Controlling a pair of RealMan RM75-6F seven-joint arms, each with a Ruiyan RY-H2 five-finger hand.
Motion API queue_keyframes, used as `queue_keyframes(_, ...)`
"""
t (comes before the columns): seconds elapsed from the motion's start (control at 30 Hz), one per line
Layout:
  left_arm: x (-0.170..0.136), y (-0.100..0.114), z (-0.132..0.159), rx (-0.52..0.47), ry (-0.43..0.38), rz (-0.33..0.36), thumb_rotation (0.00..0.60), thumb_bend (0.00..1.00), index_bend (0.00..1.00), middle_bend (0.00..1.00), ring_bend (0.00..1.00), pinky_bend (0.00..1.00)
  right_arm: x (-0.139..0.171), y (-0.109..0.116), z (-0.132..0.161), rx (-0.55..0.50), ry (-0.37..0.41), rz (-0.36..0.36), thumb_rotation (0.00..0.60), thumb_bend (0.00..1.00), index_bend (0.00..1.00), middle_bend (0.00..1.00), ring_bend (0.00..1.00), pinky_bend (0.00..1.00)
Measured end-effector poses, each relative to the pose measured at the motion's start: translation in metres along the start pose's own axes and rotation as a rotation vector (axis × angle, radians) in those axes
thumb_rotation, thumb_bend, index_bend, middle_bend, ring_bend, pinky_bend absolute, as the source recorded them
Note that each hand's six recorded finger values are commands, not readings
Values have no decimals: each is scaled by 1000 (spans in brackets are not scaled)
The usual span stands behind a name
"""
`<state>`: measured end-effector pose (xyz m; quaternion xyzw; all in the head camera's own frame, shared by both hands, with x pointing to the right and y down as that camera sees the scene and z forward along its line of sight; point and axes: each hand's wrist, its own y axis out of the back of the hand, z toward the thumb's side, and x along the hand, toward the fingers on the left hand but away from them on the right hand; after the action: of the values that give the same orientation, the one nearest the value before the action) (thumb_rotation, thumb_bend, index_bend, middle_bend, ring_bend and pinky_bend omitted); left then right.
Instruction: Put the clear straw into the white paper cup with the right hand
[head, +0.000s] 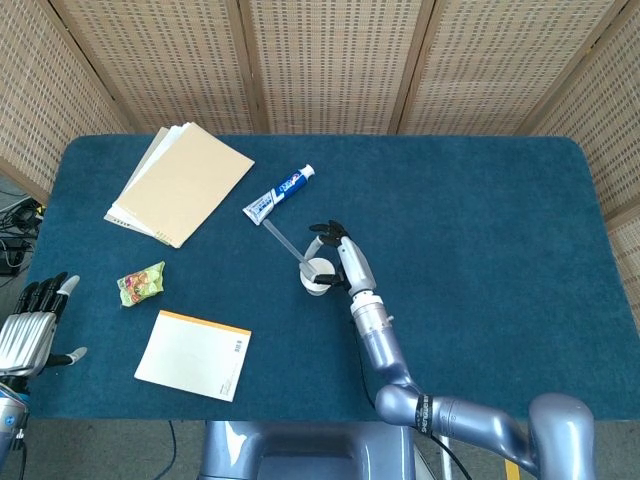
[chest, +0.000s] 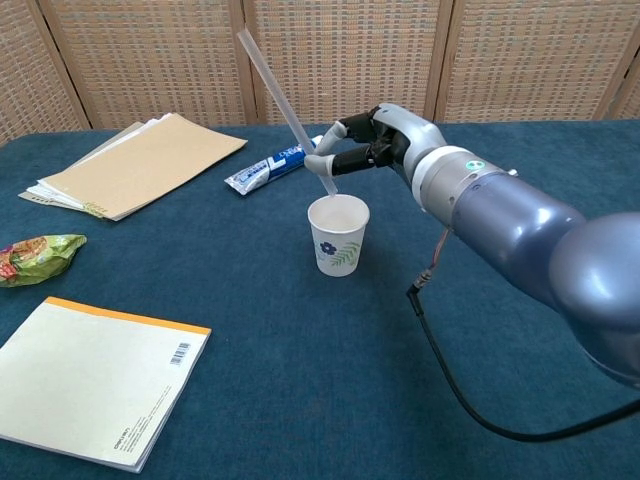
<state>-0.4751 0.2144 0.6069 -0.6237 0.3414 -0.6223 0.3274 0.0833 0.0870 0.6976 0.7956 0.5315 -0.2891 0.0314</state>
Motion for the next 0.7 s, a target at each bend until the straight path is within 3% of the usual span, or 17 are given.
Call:
queue_keyframes(0.3,1,-2,-1,0,3,-9,600,88,0,0,0,0,-7,-7,-11,-5,-15,2,600,504,614,280,6,0)
queue_keyframes(0.7,2,-7,4,12,-12,-24,600,88,0,0,0,0,-2,8,-32,-72,-47,-45,600,498,605,266,0,0)
